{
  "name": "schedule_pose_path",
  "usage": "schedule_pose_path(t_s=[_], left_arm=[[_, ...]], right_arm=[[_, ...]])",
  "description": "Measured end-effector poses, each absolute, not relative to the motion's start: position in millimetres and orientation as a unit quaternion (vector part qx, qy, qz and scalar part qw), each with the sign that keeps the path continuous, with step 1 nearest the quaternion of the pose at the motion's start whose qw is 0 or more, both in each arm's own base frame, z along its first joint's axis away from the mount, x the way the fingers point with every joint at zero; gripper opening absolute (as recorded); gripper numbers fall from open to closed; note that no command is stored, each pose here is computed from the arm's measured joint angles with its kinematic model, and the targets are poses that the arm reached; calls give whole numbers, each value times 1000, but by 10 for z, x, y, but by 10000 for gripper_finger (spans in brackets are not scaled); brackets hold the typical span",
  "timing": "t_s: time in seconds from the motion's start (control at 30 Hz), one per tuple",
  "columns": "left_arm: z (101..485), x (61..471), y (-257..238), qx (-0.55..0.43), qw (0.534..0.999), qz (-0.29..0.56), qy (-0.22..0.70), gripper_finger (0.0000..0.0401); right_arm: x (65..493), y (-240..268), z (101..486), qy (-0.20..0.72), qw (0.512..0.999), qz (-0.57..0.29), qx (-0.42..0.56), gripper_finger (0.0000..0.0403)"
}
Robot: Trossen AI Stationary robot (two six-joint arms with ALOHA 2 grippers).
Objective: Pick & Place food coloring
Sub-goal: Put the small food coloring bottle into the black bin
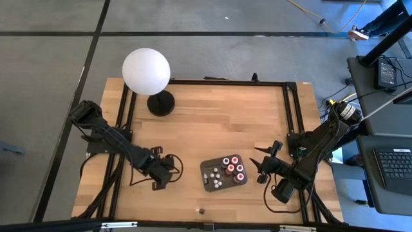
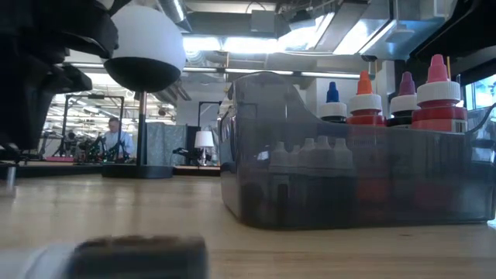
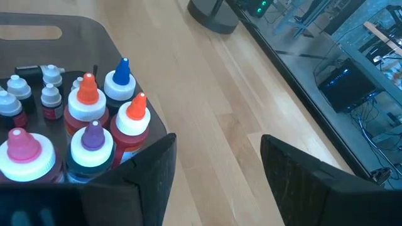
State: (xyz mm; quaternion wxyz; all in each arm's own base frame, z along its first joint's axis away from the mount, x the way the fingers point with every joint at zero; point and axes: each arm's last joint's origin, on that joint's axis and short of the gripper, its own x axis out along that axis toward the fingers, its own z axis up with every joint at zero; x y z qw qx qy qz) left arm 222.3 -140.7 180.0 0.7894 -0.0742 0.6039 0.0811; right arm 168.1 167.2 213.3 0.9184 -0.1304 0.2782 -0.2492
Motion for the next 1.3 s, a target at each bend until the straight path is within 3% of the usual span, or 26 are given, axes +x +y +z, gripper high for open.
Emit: schedule_pose_path(t_s=[1.3], left_arm=[[1825,2297,-1408,-35,826,83,557,21]], right_arm=[[1681,1673,2133,278,918,-249,-130,233]])
